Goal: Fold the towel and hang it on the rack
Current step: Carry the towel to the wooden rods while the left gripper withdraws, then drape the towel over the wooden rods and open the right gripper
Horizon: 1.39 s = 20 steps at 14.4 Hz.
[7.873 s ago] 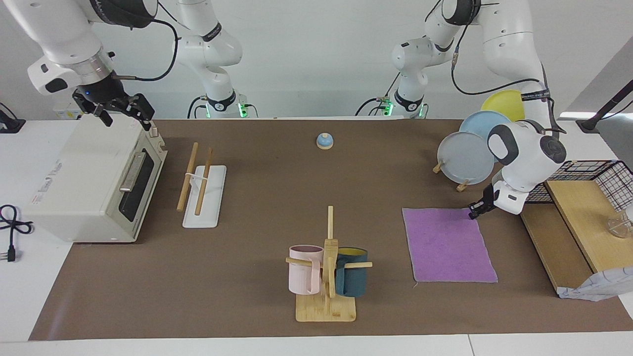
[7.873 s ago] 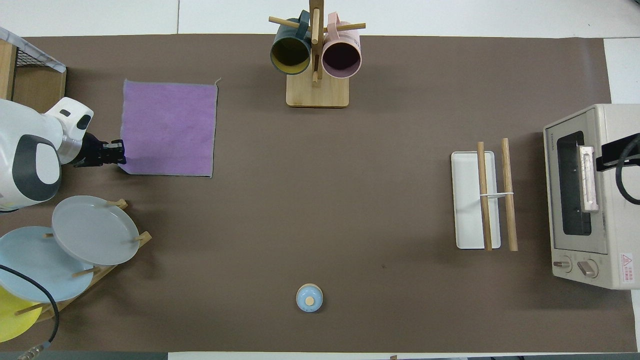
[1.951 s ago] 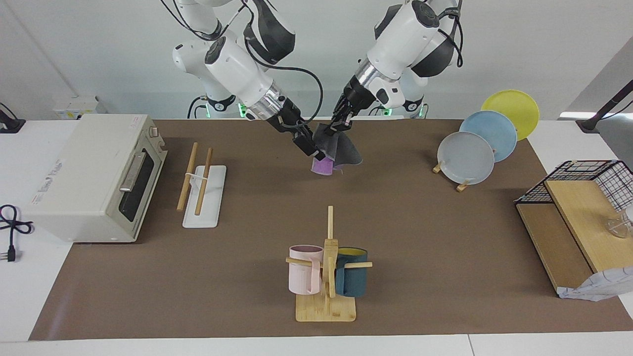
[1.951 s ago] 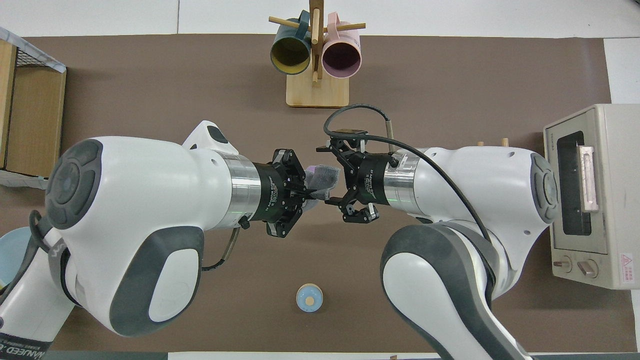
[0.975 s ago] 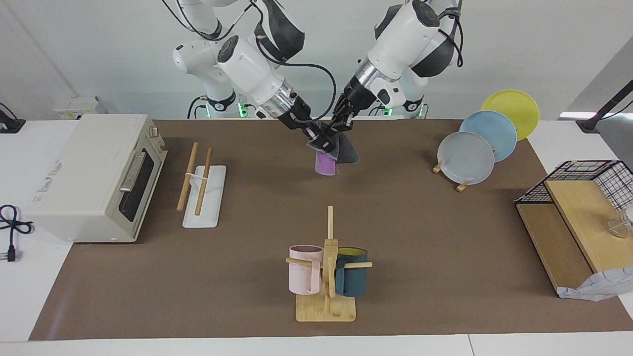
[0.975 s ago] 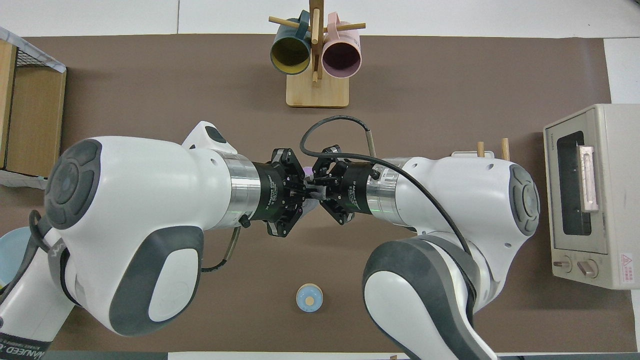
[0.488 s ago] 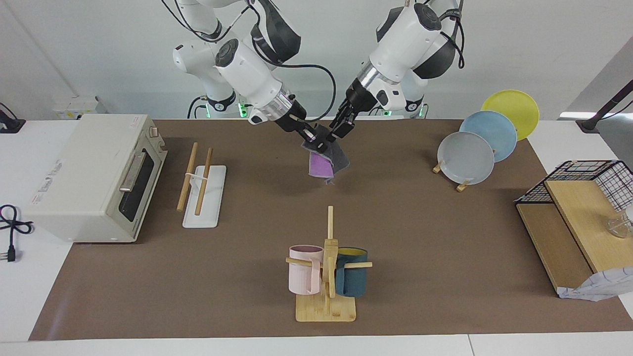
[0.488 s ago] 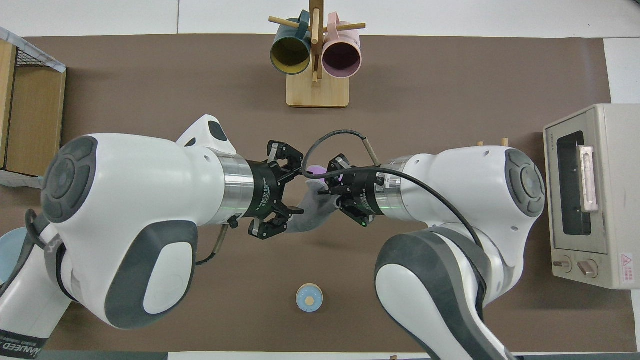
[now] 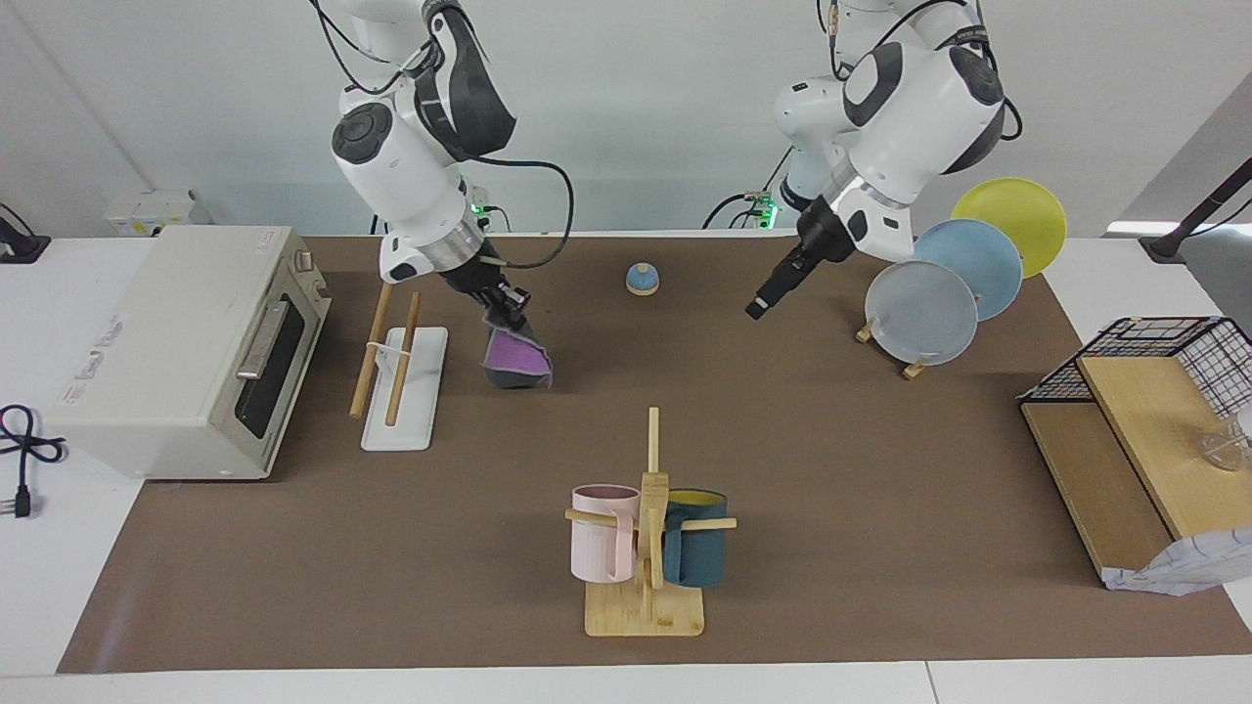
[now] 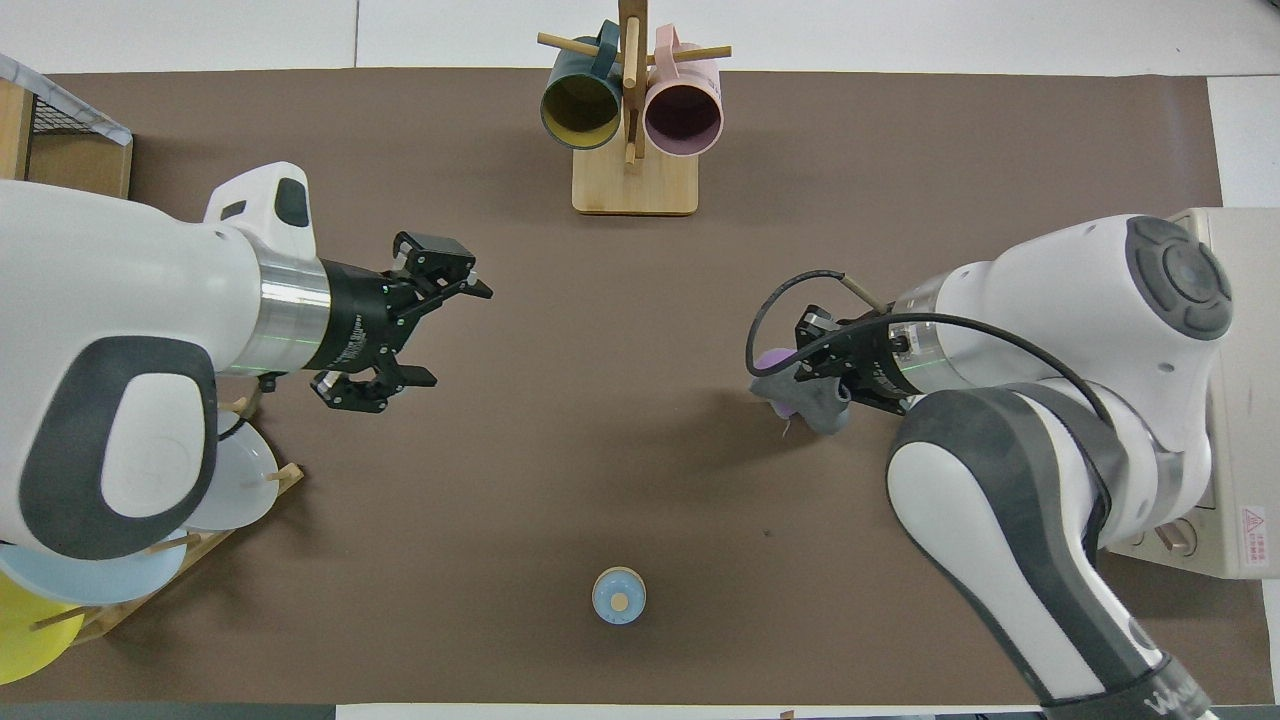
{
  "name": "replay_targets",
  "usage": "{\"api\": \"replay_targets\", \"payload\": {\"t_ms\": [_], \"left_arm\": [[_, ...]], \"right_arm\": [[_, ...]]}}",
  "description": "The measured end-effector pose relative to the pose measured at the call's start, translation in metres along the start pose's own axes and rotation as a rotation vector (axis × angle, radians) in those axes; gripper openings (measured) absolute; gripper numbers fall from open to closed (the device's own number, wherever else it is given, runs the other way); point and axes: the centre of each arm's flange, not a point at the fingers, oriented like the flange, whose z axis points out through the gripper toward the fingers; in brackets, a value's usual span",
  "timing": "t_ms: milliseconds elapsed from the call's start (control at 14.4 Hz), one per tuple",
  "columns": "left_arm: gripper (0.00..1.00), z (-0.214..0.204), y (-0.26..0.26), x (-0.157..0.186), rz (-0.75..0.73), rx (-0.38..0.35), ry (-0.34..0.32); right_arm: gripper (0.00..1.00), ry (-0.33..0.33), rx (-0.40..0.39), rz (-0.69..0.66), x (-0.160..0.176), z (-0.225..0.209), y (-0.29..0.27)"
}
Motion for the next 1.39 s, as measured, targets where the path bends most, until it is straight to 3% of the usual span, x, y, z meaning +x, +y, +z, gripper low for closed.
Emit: {"api": "replay_targets", "payload": {"t_ms": [348,627,975,1393], "left_arm": [[1.00,-0.029,-0.027,0.046,0.288,0.124,0.141],[1.00,-0.055,-0.036,0.061,0.487,0.280,0.190],[1.00,-0.070,-0.039,0.066,0.645,0.413,0.156],[1.00,-0.101,-0.046,0.069,0.686,0.439,0.114]], "right_arm": [[0.02,-0.018,-0.097,-0.136,0.058,-0.016,0.090],[0.02,-0.006,-0.217,-0.301,0.082,-0.033,0.142],[0.02,0.016,-0.288,-0.407,0.084,-0.051,0.161],[0.02,0.011,-0.300,-0.415,0.084,-0.048,0.165]]}}
